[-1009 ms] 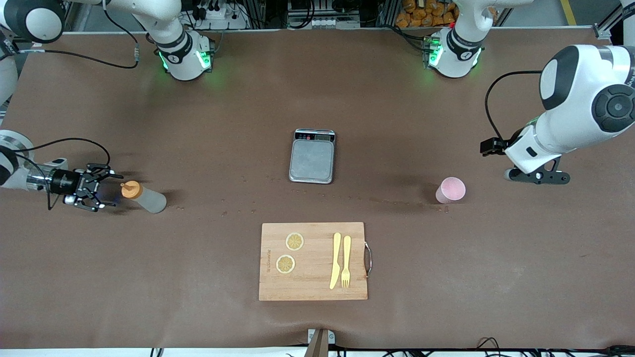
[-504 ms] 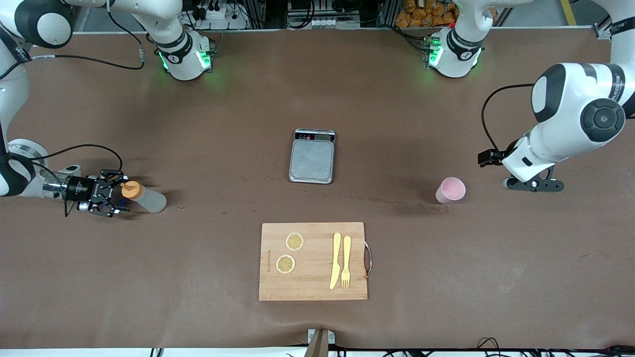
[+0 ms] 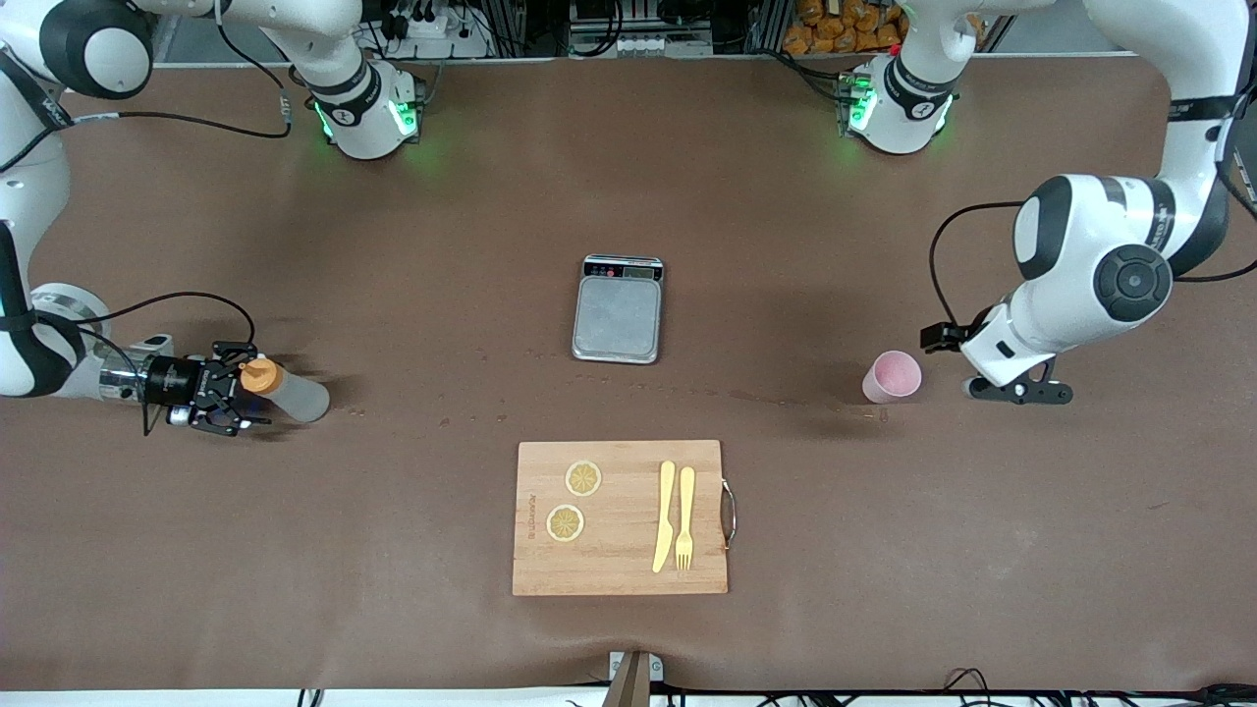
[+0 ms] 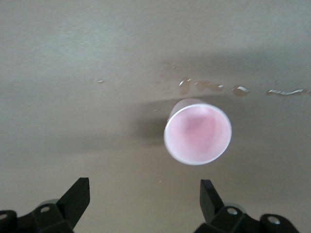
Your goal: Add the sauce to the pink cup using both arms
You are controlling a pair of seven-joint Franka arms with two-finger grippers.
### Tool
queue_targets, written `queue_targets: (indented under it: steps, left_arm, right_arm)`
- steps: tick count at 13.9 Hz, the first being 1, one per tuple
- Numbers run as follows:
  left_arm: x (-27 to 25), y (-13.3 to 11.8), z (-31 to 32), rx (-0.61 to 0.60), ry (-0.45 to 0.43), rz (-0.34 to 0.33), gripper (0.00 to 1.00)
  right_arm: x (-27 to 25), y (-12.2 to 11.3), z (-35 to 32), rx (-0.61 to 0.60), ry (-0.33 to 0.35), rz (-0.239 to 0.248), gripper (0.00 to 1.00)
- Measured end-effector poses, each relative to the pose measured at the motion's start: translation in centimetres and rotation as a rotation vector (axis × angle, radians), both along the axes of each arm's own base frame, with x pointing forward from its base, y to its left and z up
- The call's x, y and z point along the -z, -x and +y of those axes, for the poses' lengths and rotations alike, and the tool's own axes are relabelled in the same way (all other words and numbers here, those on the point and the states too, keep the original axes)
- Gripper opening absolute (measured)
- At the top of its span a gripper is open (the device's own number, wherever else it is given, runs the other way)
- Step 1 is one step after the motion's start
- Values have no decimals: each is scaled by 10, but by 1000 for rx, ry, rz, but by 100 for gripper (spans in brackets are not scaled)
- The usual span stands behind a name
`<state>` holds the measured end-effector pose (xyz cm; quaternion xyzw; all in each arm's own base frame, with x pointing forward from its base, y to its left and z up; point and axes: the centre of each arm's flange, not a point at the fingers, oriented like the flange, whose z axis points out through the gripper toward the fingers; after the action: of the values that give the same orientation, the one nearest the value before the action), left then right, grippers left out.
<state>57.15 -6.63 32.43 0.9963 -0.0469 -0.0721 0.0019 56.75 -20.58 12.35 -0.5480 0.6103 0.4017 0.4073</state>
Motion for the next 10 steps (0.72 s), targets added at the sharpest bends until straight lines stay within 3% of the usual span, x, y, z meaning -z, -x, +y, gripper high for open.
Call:
queue_targets:
  steps: [8,10]
  left_arm:
    - [38,-8,-9,-51,67,-14,100]
    - [49,-9,-8,-55,67,-11,100]
  right_arm:
    - [11,-2,12,-31,7,-49,96]
    - [12,-1,14,-37,-3,-45,78]
